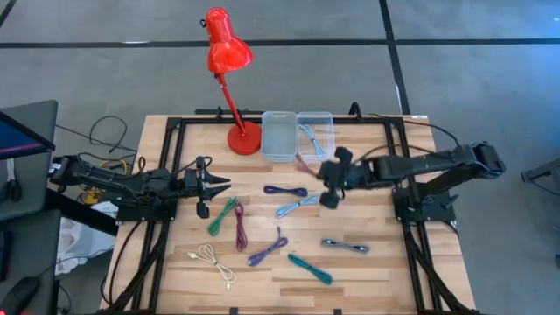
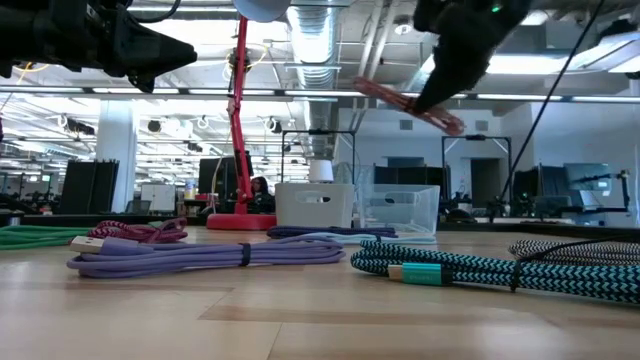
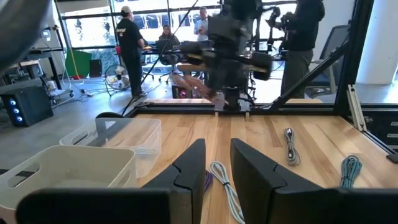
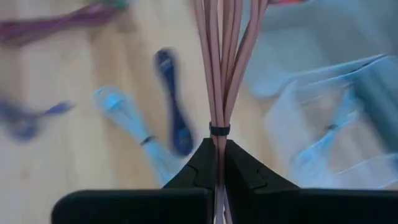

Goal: Pick & Place USB Port
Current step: Put the pink charger cable into the transparent bin

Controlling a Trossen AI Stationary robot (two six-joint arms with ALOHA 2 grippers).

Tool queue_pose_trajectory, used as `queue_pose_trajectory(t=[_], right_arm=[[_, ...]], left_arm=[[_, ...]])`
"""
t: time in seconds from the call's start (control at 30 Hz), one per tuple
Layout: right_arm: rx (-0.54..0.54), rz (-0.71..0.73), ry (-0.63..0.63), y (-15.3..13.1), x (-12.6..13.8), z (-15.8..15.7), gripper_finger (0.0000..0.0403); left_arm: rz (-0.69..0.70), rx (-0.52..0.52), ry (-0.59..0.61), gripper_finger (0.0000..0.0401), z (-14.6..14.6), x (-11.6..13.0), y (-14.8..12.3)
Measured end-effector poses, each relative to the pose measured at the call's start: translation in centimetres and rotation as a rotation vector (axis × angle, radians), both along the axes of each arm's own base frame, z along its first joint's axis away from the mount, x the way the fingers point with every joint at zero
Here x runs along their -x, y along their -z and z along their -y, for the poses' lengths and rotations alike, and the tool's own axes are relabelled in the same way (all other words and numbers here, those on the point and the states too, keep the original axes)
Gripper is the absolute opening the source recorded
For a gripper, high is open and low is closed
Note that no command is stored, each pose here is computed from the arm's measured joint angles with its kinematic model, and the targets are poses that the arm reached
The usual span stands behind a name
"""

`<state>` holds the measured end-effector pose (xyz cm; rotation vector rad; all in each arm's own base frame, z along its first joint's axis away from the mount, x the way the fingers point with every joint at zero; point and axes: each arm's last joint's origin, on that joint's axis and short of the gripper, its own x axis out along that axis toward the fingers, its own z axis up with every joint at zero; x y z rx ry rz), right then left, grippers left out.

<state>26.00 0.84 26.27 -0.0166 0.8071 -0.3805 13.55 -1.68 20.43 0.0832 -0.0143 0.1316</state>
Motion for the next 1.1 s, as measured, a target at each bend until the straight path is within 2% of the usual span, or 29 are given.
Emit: queue_pose_trajectory(t=[0.43,0.6,0.73,1.1], right_arm=[[0.042,0.086,0.197,-0.7,0.0,8.4,0.0005],[0.004,0.122,0.233,-0.4,-0.1,10.7,0.0005],[-0.005,0.12,0.266,0.5,-0.5,12.4,0.0005],[-0.021,0.041,0.341,6.0,-2.7,16.6,0.0005]], left_arm=[[-0.007,-0.001,0.0,0.0076,0.0,0.0,0.1],[-0.006,-0.001,0.0,0.0076,0.0,0.0,0.1],[-0.007,-0.001,0.0,0.0076,0.0,0.0,0.1],[-0.005,0.017,0.0,0.0076,0.0,0.0,0.1]])
